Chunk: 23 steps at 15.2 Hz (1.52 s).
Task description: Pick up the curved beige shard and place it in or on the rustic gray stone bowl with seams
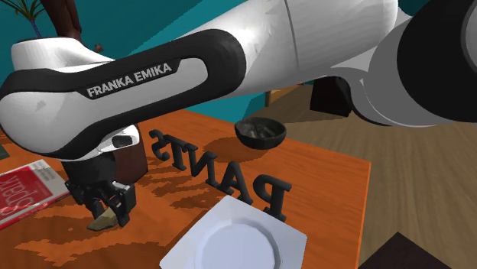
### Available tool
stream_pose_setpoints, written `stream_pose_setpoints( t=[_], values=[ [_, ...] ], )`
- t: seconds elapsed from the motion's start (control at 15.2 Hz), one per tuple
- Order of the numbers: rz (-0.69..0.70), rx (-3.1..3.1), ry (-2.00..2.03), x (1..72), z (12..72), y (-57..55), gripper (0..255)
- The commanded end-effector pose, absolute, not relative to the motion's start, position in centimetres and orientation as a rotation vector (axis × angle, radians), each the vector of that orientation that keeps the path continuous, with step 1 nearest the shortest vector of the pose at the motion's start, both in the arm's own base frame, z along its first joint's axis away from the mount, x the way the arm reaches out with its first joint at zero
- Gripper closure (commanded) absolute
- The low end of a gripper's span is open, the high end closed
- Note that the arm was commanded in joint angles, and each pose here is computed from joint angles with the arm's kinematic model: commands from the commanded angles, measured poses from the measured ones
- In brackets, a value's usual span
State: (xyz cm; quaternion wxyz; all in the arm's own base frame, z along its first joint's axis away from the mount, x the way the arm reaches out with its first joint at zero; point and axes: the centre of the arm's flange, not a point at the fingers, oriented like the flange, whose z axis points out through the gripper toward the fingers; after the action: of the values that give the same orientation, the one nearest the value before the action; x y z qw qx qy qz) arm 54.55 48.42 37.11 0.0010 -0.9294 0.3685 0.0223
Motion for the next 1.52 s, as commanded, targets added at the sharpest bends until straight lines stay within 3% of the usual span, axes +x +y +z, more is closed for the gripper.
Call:
stream_pose_setpoints(
  t=[0.0,0.4,1.45],
  values=[
    [0.076,-2.925,1.161,54.6,36.7,48.3,255],
    [0.076,-2.925,1.162,54.5,36.7,48.3,255],
    [0.076,-2.925,1.162,54.5,45.2,48.3,255]
  ],
)
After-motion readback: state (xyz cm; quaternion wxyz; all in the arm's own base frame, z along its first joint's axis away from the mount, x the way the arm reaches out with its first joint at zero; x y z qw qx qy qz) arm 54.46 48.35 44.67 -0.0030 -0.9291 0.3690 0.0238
